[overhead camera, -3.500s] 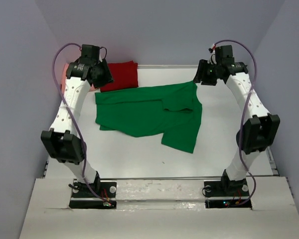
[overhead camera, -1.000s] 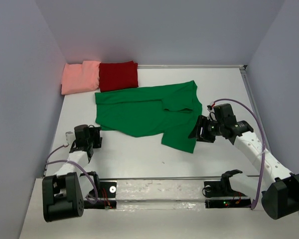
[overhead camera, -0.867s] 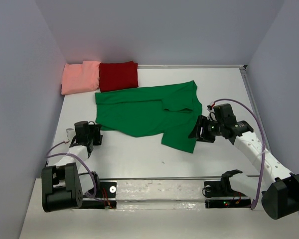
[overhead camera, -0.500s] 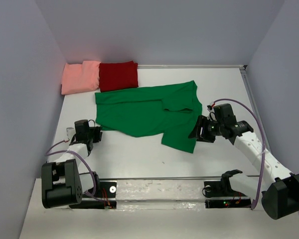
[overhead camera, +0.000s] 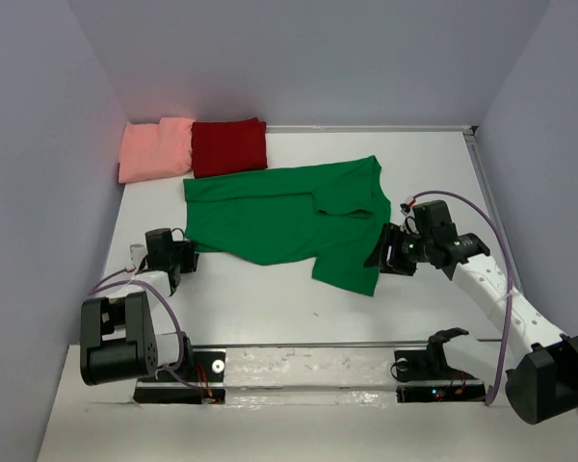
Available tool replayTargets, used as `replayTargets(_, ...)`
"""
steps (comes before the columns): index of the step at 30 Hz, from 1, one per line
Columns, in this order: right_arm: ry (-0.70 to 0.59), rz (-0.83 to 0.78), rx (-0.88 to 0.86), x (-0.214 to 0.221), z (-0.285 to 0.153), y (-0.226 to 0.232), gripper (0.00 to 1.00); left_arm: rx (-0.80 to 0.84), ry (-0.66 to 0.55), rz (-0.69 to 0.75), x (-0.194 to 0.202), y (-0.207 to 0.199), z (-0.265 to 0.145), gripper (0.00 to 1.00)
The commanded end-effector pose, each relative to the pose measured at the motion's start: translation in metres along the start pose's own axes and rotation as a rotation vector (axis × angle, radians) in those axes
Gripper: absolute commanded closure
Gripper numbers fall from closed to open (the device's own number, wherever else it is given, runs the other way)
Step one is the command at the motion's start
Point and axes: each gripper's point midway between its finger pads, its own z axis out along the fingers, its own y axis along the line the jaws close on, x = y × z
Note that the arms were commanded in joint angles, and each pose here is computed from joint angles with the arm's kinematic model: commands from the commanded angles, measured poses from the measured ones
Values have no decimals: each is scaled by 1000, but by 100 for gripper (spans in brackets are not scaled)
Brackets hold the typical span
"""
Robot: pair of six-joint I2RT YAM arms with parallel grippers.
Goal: Fold and stack the t-shirts
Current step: Fold the tshirt
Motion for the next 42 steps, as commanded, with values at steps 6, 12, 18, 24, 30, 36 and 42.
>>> replayTargets(6,-41,-41,-23,-8,-4,7,40,-55,-21,1,-6,-2,10,51)
replayTargets(12,-43,-44,-20,-8,-5,7,40,-67,-19,3,-6,-3,11,52)
replayTargets(18,-45,-45,-20,-9,-5,7,40,-87,-9,8,-5,-1,12,69)
replayTargets(24,-42,-46,-16,-9,-4,6,40,-96,-7,3,-4,-1,13,90)
replayTargets(30,-26,-28,-3,-6,-3,4,39,-100,0,6,-3,-1,14,98)
replayTargets(36,100,45,117,17,-4,-17,39,-81,22,-1,0,-7,13,100)
replayTargets(42,141,114,179,37,1,-35,40,-47,44,12,3,-23,12,100)
